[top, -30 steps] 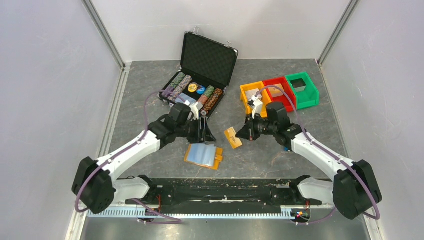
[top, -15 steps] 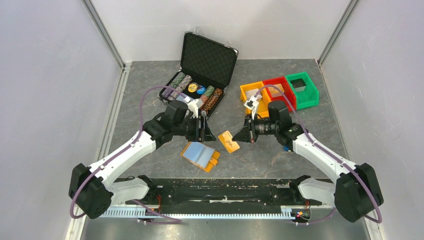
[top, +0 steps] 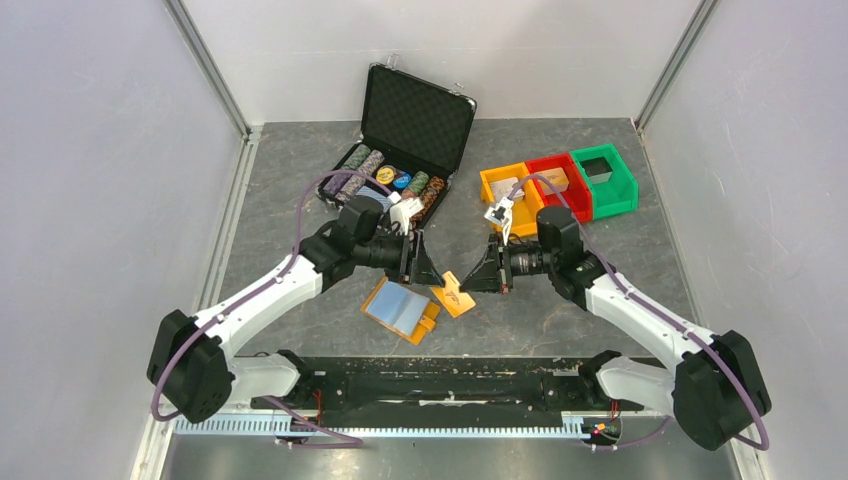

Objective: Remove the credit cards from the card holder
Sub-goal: Remove the credit card from the card holder, then place the credit card in the storage box.

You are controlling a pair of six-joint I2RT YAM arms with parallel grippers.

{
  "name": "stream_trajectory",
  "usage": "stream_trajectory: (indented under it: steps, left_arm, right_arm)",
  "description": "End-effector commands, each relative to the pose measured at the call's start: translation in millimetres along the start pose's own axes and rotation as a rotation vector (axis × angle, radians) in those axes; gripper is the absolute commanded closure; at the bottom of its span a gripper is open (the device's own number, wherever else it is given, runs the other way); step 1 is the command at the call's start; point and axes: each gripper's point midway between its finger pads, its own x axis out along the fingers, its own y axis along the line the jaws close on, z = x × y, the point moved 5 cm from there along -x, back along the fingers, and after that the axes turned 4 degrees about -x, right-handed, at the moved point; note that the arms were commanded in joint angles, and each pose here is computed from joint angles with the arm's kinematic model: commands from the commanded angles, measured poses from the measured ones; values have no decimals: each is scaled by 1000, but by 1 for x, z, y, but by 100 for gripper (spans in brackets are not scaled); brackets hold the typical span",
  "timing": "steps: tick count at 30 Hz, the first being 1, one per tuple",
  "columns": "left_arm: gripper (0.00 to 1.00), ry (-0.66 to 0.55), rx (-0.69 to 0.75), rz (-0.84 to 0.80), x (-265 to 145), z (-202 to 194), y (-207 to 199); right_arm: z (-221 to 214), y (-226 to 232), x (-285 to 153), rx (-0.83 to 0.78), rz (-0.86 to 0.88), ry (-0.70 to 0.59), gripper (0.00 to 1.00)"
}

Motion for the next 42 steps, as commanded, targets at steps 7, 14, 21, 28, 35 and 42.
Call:
stream_trajectory:
  steps: [7, 14, 21, 28, 35, 42]
  left_arm:
    - [97, 16, 55, -126, 5, 8, -17]
    - [98, -216, -101, -126, 5, 22, -15]
    - [98, -472, -199, -152, -11, 42, -22]
    - [98, -575, -240, -206, -20, 44, -23]
    - [98, -591, -248, -223, -20, 44, -23]
    - [98, -608, -269, -253, -19, 46, -23]
  right_arm:
    - [17, -5, 1, -36, -87, -62, 83]
    - [36, -11, -8, 68, -177, -323, 49]
    - [27, -14, -14, 224, -169, -500, 47]
    - [26, -1, -13, 299, -11, -573, 55]
    - [27, -4, -12, 326, -11, -581, 58]
    - [29, -5, -13, 351, -4, -612, 73]
